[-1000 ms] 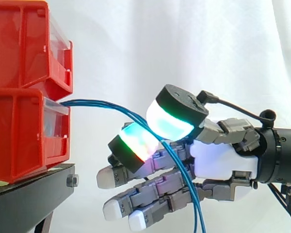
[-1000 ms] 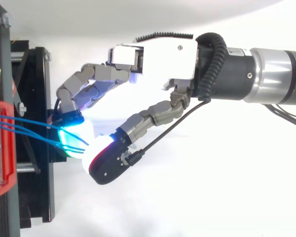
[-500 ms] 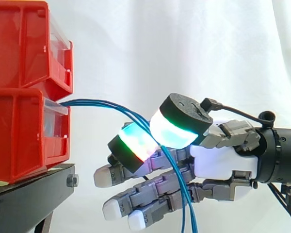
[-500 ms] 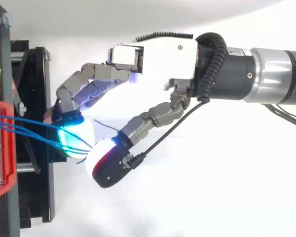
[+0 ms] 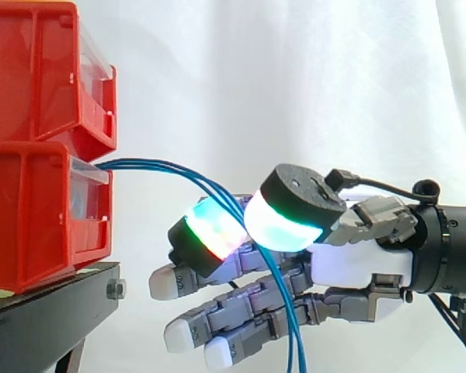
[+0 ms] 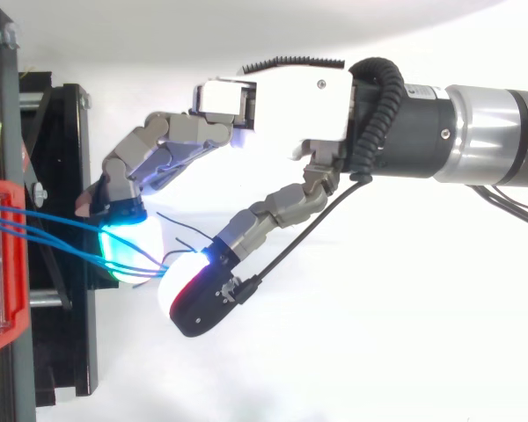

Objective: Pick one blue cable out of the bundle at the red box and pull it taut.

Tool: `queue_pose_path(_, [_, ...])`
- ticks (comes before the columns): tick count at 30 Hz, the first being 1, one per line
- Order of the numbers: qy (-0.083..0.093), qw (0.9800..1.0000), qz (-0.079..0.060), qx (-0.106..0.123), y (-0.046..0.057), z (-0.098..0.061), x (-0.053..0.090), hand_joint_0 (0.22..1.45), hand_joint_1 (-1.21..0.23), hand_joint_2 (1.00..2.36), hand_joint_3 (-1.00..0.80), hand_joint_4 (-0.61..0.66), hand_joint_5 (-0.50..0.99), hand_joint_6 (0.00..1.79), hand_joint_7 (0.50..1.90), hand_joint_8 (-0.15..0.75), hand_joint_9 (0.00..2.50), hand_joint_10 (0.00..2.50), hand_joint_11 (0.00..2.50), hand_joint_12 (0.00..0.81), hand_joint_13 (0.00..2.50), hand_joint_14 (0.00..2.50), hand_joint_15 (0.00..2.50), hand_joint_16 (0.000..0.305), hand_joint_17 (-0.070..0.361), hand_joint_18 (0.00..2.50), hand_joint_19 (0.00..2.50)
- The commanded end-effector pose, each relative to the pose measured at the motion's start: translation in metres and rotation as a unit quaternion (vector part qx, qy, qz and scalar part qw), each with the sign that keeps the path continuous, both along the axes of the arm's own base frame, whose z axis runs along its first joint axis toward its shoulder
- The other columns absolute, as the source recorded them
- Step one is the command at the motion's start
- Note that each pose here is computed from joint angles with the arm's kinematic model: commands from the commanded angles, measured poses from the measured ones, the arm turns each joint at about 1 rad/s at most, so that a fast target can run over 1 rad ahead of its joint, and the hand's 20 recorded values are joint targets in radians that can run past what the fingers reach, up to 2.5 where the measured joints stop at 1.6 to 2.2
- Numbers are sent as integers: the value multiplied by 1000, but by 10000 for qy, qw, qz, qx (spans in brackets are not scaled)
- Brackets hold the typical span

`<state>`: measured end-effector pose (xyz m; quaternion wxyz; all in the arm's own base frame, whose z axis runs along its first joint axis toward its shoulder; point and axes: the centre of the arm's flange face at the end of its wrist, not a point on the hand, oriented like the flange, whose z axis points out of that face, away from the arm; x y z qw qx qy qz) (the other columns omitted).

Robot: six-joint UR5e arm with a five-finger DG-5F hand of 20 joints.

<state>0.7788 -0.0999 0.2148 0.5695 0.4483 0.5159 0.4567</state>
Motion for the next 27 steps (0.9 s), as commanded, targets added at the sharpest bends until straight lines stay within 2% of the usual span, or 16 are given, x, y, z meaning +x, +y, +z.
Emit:
queue_pose_path(1, [1,10000,-3,0,0,0,0,760,-988,1000,-500,-93,-214,910,900,153,522,4,263,324,512,7,172,47,105,575,172])
queue_pose_path(5, [1,10000,-3,-8,0,0,0,750,-1002,1000,-500,-69,-228,919,869,154,502,4,278,325,510,7,177,46,104,576,173])
queue_pose_path(10, [1,10000,-3,-8,0,0,0,655,-988,1000,-500,-50,-225,917,861,168,520,5,300,328,506,8,194,46,104,567,206])
queue_pose_path(13, [1,10000,-3,-8,0,0,0,569,-917,1000,-500,-41,-208,906,881,186,564,9,318,337,510,8,205,48,108,551,238])
queue_pose_path(15, [1,10000,-3,-8,0,0,0,544,-800,1000,-500,-46,-193,898,904,199,614,5,313,340,524,8,216,49,110,553,251])
queue_pose_path(20, [1,10000,-3,-8,0,0,0,608,-716,1002,-478,-71,-177,892,971,204,678,6,323,331,552,9,227,47,105,546,287])
queue_pose_path(24, [1,10000,-3,-8,0,0,0,643,-767,1013,-293,-83,-180,921,1011,217,702,6,346,329,578,11,239,47,106,575,295])
queue_pose_path(27, [-7,10000,-11,-7,0,1,0,693,-808,1013,-292,-93,-182,934,1028,229,703,7,372,336,593,11,236,48,107,607,279])
